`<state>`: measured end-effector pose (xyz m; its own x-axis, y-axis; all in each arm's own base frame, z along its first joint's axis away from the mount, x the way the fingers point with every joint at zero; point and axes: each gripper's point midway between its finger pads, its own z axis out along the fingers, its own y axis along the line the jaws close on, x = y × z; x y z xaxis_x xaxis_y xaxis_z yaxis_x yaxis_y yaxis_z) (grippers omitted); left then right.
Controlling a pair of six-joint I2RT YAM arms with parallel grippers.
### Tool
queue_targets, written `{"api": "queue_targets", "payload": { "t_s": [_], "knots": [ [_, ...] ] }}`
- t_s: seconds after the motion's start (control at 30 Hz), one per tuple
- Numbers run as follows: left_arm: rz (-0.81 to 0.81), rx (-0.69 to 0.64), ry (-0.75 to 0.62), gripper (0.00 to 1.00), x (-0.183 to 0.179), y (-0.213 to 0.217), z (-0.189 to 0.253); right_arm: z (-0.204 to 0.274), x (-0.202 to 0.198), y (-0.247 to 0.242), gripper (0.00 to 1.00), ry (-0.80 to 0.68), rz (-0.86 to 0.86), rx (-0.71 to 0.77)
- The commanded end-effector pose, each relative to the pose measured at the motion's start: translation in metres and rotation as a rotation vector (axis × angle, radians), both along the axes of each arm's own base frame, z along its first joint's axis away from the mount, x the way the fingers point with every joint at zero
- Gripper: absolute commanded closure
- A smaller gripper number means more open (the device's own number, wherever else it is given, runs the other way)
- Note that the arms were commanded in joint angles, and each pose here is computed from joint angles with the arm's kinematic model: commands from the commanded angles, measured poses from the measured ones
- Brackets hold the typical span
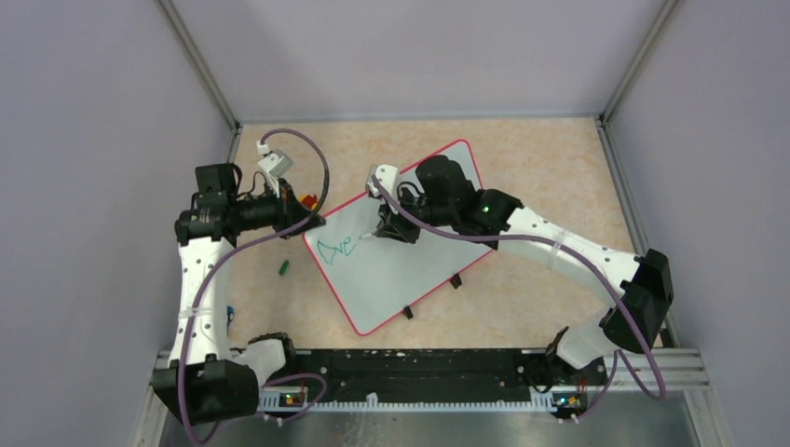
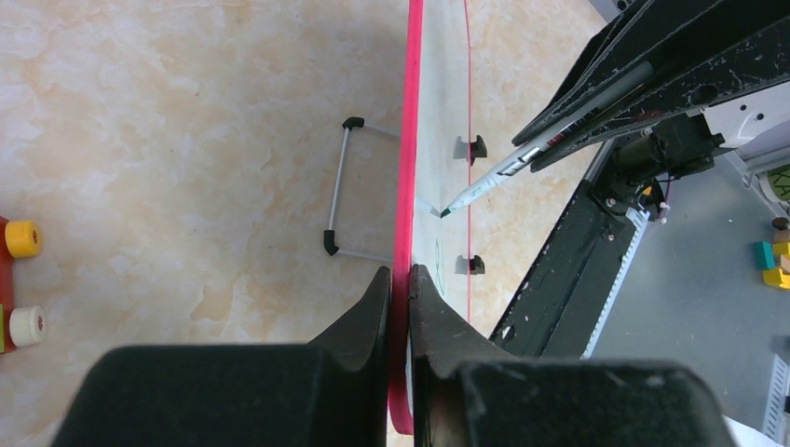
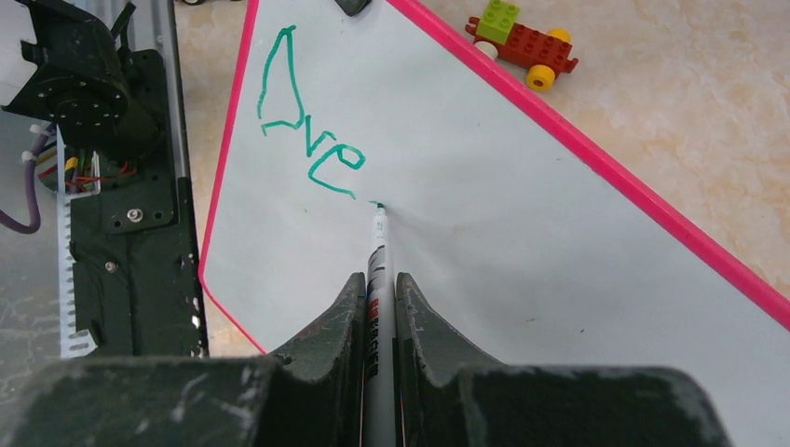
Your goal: Write a sentence on the whiteboard
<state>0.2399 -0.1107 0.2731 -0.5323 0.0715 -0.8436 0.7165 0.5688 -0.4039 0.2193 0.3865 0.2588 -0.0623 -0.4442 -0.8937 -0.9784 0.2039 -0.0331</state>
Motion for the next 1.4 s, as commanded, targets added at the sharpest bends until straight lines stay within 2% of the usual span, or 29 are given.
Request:
{"api": "queue_targets", "payload": {
  "t_s": [0.0, 0.33, 0.67, 1.0, 1.37],
  "knots": [
    [0.029, 0.045, -0.008, 1.0, 0.001, 0.005, -0.006, 0.047, 0.007, -0.001, 1.0, -0.067, -0.014, 0.096],
    [0.029, 0.045, -0.011, 1.0, 0.0, 0.005, -0.006, 0.049, 0.015, 0.011, 1.0, -0.063, -0.025, 0.112],
    [0.03, 0.049, -0.014, 1.0, 0.0, 0.005, -0.006, 0.032, 0.003, 0.023, 1.0, -0.048, 0.012, 0.078],
    [0.03, 0.054, -0.04, 1.0, 0.004, 0.006, -0.004, 0.011, -0.006, 0.016, 1.0, -0.033, 0.019, 0.041],
    [0.029, 0.05, -0.008, 1.0, 0.0, 0.005, -0.007, 0.006, -0.002, 0.0, 1.0, -0.047, -0.006, 0.018]
  ]
}}
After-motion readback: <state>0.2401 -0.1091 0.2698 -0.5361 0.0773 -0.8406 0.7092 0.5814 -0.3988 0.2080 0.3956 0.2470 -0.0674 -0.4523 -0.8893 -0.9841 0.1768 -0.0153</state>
